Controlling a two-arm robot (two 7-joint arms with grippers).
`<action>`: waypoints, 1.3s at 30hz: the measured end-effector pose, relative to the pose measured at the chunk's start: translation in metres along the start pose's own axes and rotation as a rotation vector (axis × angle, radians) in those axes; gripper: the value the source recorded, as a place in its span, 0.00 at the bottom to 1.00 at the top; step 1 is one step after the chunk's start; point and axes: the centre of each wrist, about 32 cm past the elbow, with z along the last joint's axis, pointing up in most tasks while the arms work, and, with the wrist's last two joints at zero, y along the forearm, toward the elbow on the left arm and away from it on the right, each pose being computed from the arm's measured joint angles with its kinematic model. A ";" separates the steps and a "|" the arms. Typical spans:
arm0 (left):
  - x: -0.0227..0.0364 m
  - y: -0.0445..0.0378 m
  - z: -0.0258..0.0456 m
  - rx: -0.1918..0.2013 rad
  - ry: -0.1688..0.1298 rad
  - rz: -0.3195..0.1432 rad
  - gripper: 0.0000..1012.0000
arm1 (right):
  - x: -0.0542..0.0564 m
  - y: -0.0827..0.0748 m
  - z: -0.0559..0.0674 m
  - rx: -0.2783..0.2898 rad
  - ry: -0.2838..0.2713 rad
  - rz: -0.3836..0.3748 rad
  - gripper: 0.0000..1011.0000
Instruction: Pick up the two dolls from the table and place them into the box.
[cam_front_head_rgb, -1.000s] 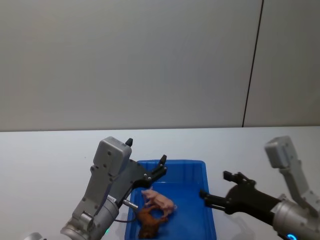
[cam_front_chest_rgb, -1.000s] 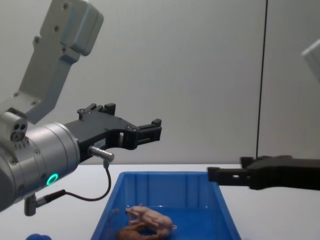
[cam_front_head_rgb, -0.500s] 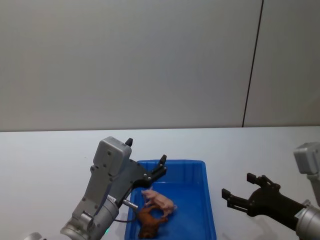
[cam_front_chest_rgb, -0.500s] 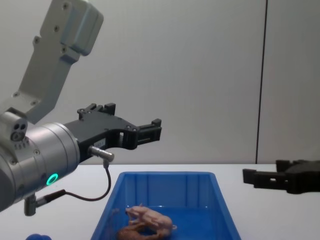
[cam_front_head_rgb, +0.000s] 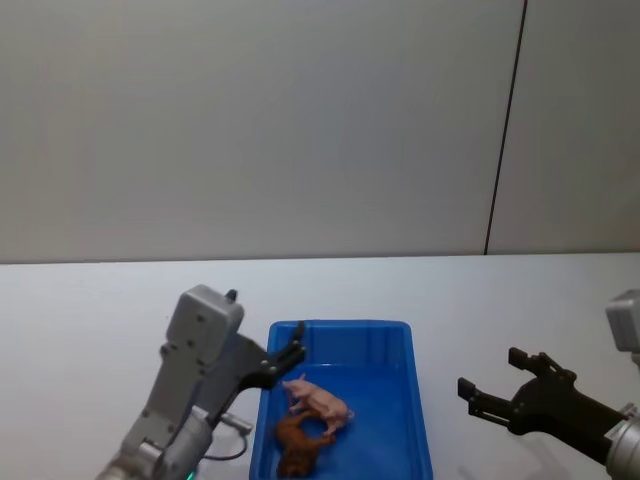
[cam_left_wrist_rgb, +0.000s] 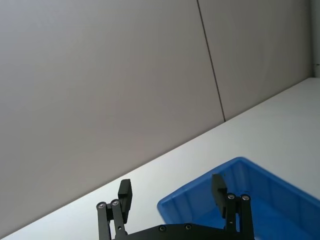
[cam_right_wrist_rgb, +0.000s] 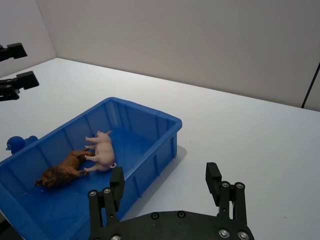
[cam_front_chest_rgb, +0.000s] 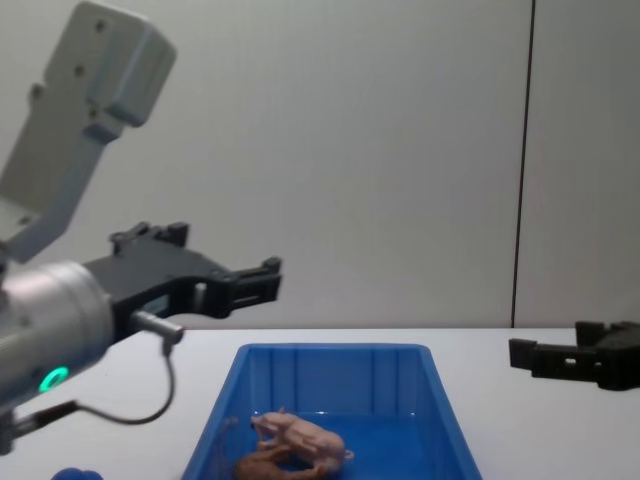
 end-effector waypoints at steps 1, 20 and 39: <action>0.0007 0.0020 -0.0006 0.007 -0.001 0.007 0.99 | 0.000 0.000 0.000 0.000 0.000 -0.001 0.99; 0.0157 0.0476 -0.0250 0.151 0.013 0.111 0.99 | 0.002 -0.004 -0.001 0.002 0.001 -0.009 0.99; 0.0243 0.0626 -0.0639 0.231 0.070 0.085 0.99 | 0.002 -0.004 -0.001 0.003 0.001 -0.011 0.99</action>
